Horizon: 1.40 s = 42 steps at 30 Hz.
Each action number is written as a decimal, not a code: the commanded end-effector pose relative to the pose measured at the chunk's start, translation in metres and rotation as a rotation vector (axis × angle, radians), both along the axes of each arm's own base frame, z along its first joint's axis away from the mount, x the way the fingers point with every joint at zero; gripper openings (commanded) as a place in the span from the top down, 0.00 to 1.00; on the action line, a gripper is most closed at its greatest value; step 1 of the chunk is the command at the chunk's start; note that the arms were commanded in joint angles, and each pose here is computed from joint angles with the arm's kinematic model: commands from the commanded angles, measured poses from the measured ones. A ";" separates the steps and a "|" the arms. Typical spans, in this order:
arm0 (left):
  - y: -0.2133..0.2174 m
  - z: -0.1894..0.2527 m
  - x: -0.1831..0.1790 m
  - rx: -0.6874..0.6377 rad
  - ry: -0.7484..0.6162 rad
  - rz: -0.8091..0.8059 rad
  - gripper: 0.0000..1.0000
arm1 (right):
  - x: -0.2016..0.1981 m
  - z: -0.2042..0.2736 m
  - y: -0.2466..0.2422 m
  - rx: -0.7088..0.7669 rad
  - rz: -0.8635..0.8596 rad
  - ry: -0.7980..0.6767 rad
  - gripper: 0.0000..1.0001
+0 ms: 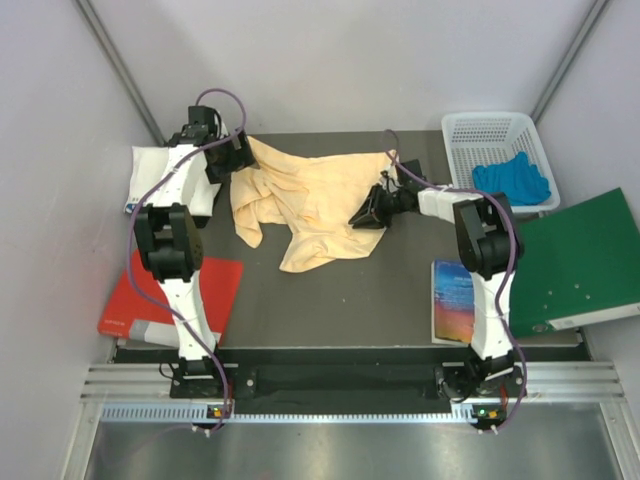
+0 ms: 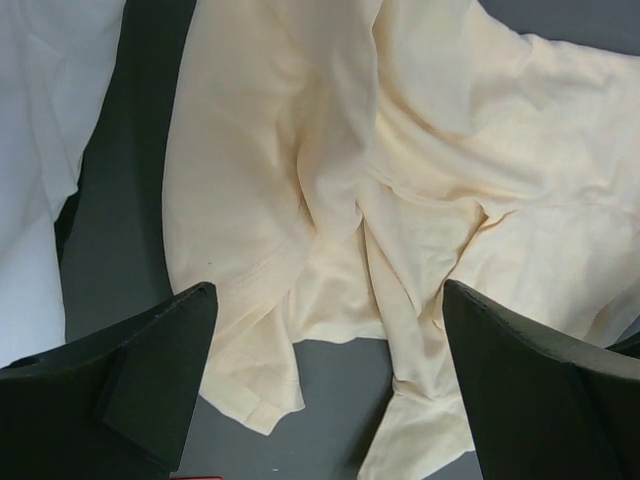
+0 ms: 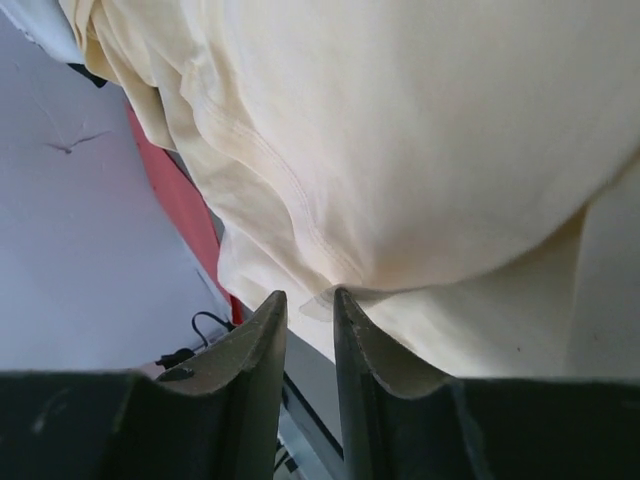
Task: Fold and stack the t-shirts
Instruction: Flatten out the tshirt
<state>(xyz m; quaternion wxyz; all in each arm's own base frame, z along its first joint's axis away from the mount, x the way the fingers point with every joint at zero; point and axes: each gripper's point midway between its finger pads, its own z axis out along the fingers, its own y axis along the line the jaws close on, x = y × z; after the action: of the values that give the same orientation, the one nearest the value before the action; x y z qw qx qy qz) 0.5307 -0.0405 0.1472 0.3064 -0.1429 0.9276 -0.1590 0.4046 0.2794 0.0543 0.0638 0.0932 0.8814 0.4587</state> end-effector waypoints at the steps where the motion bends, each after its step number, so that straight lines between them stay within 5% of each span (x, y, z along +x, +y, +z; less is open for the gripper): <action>1: 0.001 0.022 -0.003 0.024 -0.067 -0.035 0.01 | 0.008 0.003 0.024 0.032 0.047 -0.014 0.74; 9: 0.001 0.029 -0.001 0.029 -0.084 -0.043 0.01 | -0.010 -0.015 0.014 -0.103 0.093 0.074 0.73; 18: -0.006 0.019 -0.008 0.028 -0.060 -0.058 0.01 | -0.034 0.010 -0.002 -0.142 0.090 0.061 0.54; 27: -0.024 0.009 -0.015 0.028 -0.044 -0.095 0.01 | -0.034 -0.005 -0.003 -0.158 0.100 0.053 0.53; 42: -0.034 -0.007 -0.027 0.047 -0.001 -0.122 0.01 | 0.002 -0.024 0.016 -0.164 0.089 0.008 0.83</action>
<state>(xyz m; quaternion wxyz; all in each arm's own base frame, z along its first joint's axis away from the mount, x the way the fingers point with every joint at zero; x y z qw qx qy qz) 0.5020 -0.0708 0.1089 0.2597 -0.0976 0.9485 -0.1528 0.3901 0.2839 0.0286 0.0153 0.0674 0.9193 0.3874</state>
